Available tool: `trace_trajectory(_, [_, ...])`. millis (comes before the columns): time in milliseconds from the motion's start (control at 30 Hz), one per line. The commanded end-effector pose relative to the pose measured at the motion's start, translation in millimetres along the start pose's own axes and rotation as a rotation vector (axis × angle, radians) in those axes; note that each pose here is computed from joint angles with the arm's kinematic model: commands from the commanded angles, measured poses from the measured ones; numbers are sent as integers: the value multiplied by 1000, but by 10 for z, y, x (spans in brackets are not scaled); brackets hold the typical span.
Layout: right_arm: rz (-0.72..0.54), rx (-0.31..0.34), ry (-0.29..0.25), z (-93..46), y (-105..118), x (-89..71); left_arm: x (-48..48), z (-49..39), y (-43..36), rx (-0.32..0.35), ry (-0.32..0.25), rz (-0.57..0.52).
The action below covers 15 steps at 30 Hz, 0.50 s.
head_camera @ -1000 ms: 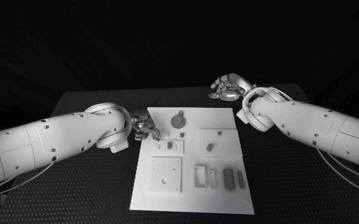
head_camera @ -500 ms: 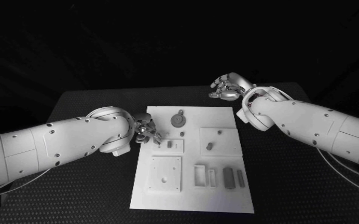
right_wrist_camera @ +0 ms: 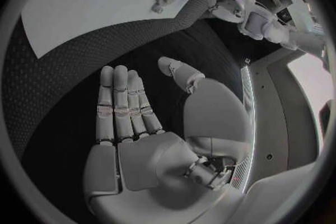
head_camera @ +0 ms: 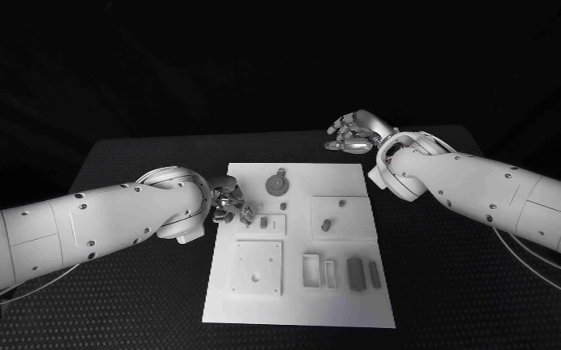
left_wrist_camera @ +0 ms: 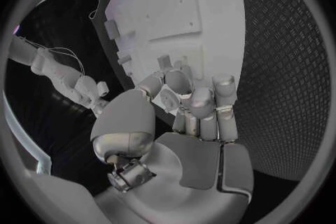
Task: Assemble the parts on the task board
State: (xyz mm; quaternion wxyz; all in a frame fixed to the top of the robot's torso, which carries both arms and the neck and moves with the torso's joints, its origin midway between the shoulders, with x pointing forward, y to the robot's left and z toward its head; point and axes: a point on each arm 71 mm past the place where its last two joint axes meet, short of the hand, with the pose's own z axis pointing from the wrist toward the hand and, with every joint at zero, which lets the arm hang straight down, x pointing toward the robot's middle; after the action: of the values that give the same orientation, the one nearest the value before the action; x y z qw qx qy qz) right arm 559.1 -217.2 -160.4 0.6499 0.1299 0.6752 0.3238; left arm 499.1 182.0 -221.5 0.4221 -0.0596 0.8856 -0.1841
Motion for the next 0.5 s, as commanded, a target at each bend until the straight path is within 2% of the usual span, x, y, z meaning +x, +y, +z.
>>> trace_trajectory(33, [-1,-10,16,0,14,17,30,15,-15,3,-2,13])
trace_trajectory(267, [-1,-11,14,-3,13,14,55,32,-2,3,-20,57])
trace_trajectory(500, [0,-12,16,-4,16,16,65,38,9,1,-20,57])
